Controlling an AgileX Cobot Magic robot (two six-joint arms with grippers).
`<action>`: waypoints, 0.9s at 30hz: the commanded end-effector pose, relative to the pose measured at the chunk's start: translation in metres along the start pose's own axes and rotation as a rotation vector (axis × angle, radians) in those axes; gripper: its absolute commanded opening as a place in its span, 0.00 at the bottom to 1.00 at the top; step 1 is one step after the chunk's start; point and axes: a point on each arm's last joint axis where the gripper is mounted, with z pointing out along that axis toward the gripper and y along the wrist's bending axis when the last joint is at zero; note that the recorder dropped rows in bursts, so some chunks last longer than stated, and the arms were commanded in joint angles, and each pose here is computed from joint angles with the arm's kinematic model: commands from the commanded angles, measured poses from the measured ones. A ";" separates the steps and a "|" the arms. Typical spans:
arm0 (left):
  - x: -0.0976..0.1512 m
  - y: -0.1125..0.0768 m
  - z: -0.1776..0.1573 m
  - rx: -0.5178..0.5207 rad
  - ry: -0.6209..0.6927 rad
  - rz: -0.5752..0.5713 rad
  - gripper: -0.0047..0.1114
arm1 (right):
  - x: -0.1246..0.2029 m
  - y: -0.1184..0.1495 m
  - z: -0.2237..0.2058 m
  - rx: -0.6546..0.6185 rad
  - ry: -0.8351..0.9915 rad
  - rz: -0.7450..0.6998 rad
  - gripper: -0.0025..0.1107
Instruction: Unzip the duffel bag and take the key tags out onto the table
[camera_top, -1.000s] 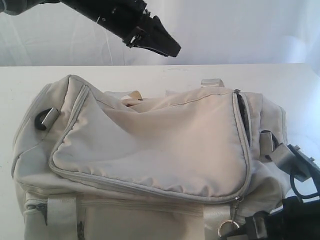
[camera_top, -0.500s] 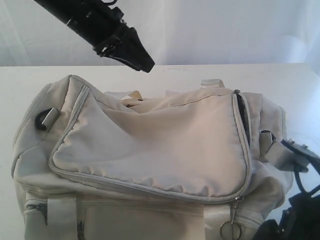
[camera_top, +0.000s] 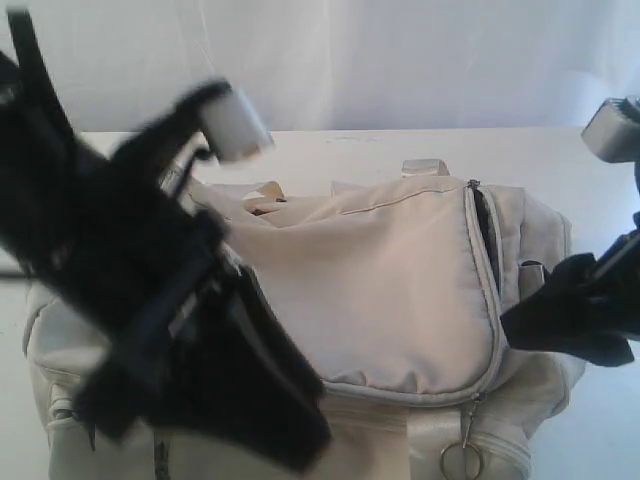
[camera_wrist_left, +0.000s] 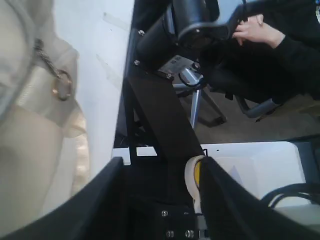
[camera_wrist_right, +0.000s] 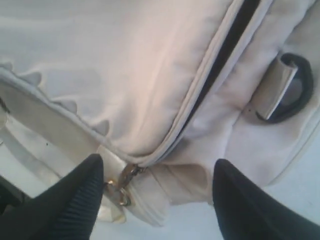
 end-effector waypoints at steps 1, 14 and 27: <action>0.017 -0.004 0.051 -0.077 -0.068 0.037 0.54 | -0.008 -0.002 0.000 0.025 -0.066 -0.001 0.55; 0.011 -0.001 0.114 -0.252 -0.086 0.184 0.54 | -0.024 -0.014 0.024 0.049 -0.069 0.036 0.55; 0.012 0.026 0.129 -0.430 -0.092 0.184 0.54 | -0.031 -0.016 0.029 0.046 -0.108 0.050 0.55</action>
